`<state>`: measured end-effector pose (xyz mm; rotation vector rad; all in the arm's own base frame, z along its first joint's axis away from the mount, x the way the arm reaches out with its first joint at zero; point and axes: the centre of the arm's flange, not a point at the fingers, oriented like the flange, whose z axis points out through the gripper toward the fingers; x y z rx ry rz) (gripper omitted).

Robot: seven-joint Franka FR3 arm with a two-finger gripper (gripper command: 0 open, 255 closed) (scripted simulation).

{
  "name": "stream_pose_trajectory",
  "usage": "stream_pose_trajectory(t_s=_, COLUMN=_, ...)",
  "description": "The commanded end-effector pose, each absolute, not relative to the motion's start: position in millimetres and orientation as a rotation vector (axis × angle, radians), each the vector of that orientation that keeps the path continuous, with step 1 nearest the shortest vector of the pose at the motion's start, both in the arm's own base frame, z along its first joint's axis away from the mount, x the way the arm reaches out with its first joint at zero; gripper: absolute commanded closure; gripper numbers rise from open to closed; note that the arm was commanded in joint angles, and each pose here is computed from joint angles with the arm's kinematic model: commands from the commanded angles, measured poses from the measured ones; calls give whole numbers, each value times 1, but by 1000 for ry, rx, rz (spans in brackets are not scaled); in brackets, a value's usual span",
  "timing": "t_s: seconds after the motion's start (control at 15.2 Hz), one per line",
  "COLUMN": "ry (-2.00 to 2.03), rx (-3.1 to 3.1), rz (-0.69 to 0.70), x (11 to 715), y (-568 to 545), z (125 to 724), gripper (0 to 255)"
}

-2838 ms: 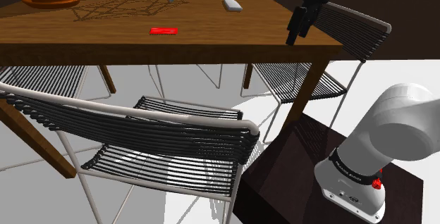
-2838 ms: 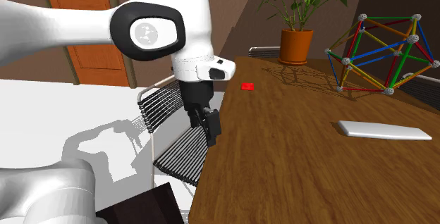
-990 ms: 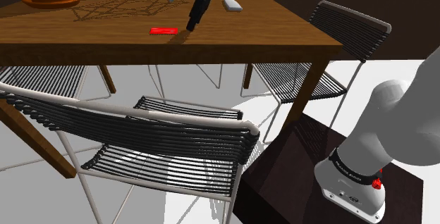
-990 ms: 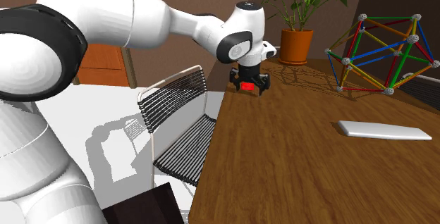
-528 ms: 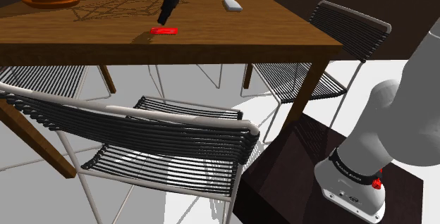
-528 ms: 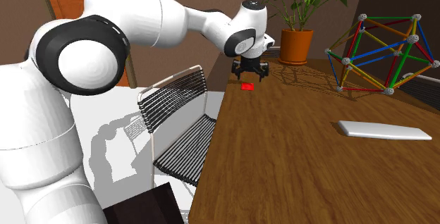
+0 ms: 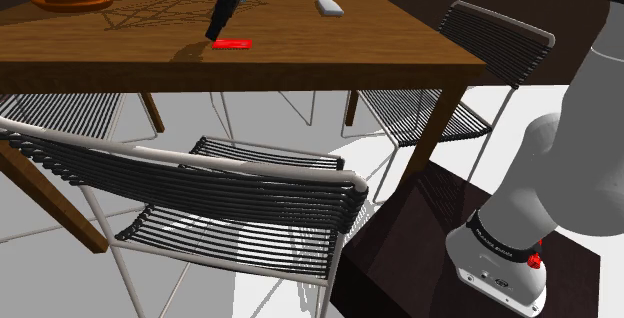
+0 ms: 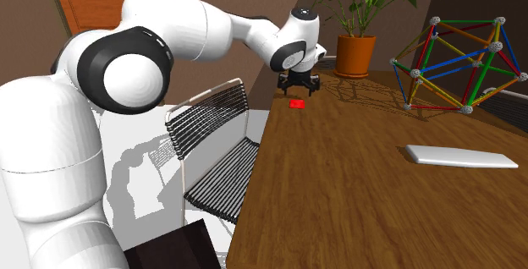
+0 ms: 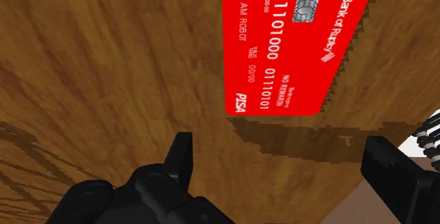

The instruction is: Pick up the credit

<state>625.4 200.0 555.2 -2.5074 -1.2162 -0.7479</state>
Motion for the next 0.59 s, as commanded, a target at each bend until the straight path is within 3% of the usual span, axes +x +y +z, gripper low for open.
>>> stream_pose_trajectory(t_s=0.0, ry=-1217, rx=-2507, rz=-749, x=626, y=200, z=544, gripper=0)
stream_pose_trajectory(t_s=0.2, ry=-1217, rx=-2507, rz=-749, x=626, y=200, z=536, gripper=0)
stream_pose_trajectory(t_s=0.26, ry=-1217, rx=-2507, rz=-749, x=626, y=201, z=536, gripper=255)
stream_pose_trajectory(t_s=0.53, ry=-1217, rx=-2507, rz=-749, x=625, y=201, z=536, gripper=255)
